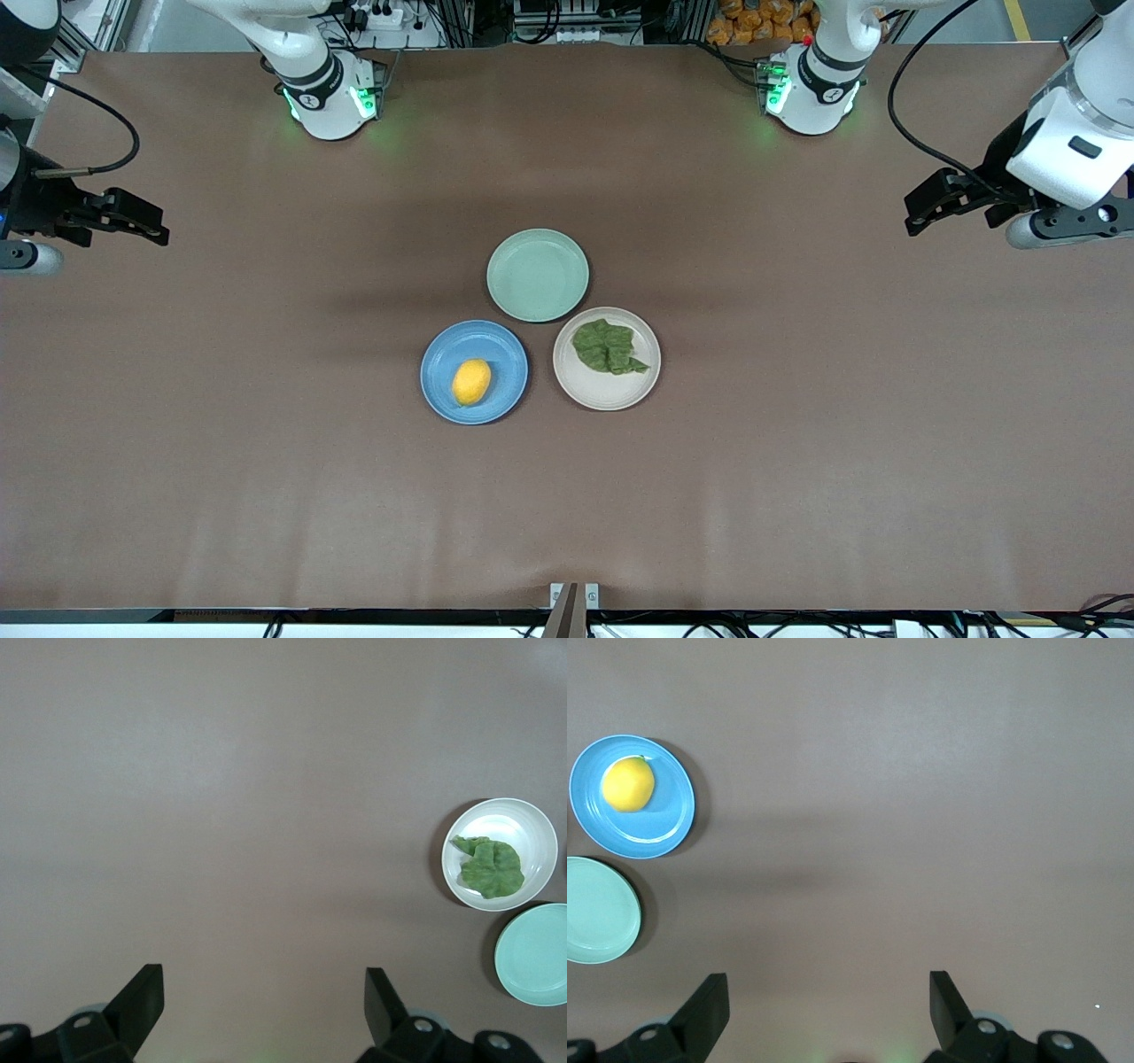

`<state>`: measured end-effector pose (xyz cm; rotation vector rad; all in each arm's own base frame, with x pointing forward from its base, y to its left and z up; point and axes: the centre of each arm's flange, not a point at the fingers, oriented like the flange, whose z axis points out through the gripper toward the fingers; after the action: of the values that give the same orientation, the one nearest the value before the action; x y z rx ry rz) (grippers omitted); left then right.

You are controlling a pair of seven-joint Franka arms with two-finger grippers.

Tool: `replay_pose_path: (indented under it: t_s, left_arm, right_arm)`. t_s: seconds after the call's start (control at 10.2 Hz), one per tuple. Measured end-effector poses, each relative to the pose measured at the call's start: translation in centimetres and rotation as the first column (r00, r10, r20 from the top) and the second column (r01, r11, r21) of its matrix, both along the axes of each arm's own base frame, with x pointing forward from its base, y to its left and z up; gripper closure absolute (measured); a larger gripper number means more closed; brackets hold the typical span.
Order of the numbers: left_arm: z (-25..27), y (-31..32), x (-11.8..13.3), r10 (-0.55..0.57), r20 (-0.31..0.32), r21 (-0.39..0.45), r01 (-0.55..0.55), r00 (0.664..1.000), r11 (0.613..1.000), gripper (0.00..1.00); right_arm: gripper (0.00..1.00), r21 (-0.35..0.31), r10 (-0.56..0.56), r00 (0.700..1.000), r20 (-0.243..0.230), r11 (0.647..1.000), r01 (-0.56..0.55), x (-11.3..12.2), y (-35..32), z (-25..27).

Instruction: Place lemon and lettuce in plates

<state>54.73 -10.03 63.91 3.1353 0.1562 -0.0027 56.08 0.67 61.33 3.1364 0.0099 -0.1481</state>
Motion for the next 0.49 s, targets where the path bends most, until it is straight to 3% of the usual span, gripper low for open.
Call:
replay_pose_path:
  t_s: [0.49]
  left_arm:
    - [0.0, 1.19, 0.21, -0.044, 0.0, 0.0, 0.044, 0.999, 0.999, 0.0]
  right_arm:
    - [0.0, 0.001, 0.001, 1.0, 0.019, 1.0, -0.001, 0.27, 0.02, -0.1]
